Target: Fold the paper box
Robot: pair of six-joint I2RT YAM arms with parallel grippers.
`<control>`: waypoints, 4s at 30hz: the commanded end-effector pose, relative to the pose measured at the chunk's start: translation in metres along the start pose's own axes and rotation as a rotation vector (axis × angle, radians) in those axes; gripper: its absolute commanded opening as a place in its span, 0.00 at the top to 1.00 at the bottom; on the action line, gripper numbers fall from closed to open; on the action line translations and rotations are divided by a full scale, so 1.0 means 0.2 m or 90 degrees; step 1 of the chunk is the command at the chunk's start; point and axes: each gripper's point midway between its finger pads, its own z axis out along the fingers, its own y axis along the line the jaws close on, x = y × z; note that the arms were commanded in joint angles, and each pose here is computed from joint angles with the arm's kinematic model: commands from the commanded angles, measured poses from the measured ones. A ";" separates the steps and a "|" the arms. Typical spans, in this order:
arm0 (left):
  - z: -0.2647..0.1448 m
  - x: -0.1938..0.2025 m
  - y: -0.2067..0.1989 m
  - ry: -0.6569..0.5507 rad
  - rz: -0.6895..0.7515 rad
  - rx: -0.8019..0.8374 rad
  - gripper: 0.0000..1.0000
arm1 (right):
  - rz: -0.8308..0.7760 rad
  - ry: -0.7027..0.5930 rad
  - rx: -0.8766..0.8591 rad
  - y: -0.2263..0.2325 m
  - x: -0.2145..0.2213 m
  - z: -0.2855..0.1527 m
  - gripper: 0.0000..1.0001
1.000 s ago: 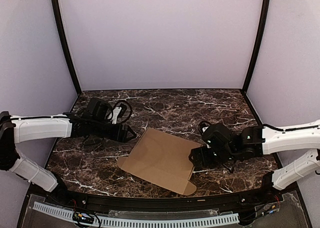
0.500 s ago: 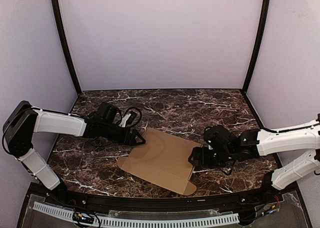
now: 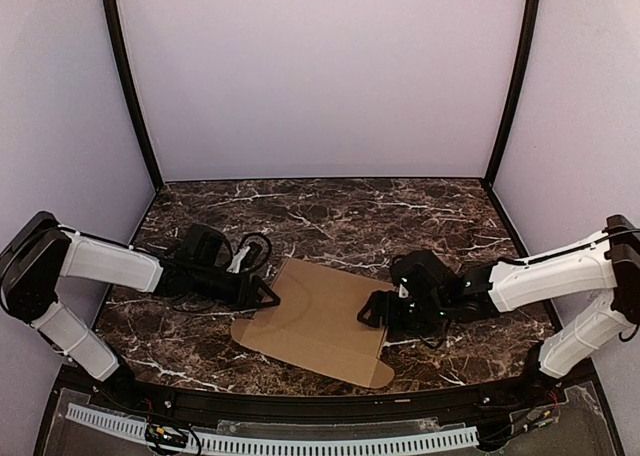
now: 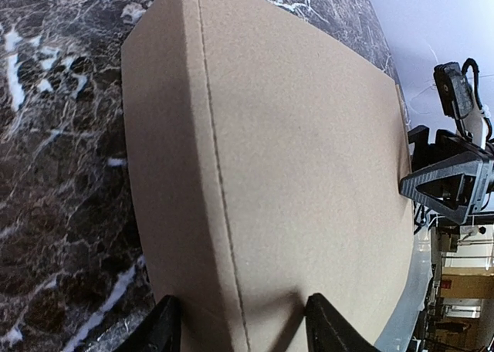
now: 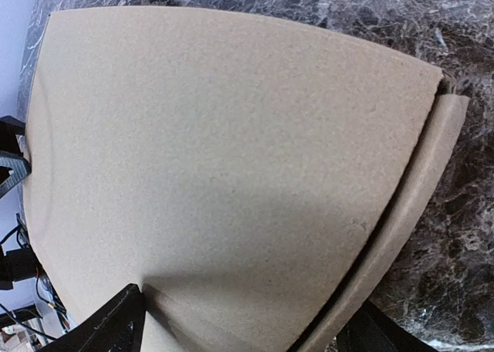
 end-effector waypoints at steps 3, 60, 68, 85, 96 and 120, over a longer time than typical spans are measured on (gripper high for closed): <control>-0.10 0.06 0.00 -0.034 -0.022 0.002 0.47 | -0.040 0.001 -0.048 0.14 -0.10 0.08 0.20; -0.55 0.13 -0.09 -0.245 -0.114 0.011 0.01 | -0.094 -0.036 -0.218 0.22 -0.41 -0.06 1.00; -0.52 0.12 -0.14 -0.268 -0.183 0.121 0.01 | -0.095 -0.047 -0.243 0.27 -0.42 -0.12 1.00; -0.46 0.14 -0.16 -0.243 -0.225 0.180 0.11 | -0.102 -0.050 -0.292 0.39 -0.47 -0.16 1.00; -0.45 0.13 -0.19 -0.234 -0.232 0.208 0.28 | -0.108 -0.061 -0.299 0.43 -0.49 -0.18 1.00; -0.45 0.14 -0.16 -0.235 -0.306 0.229 0.99 | -0.345 -0.158 -0.175 0.33 -0.51 -0.45 0.38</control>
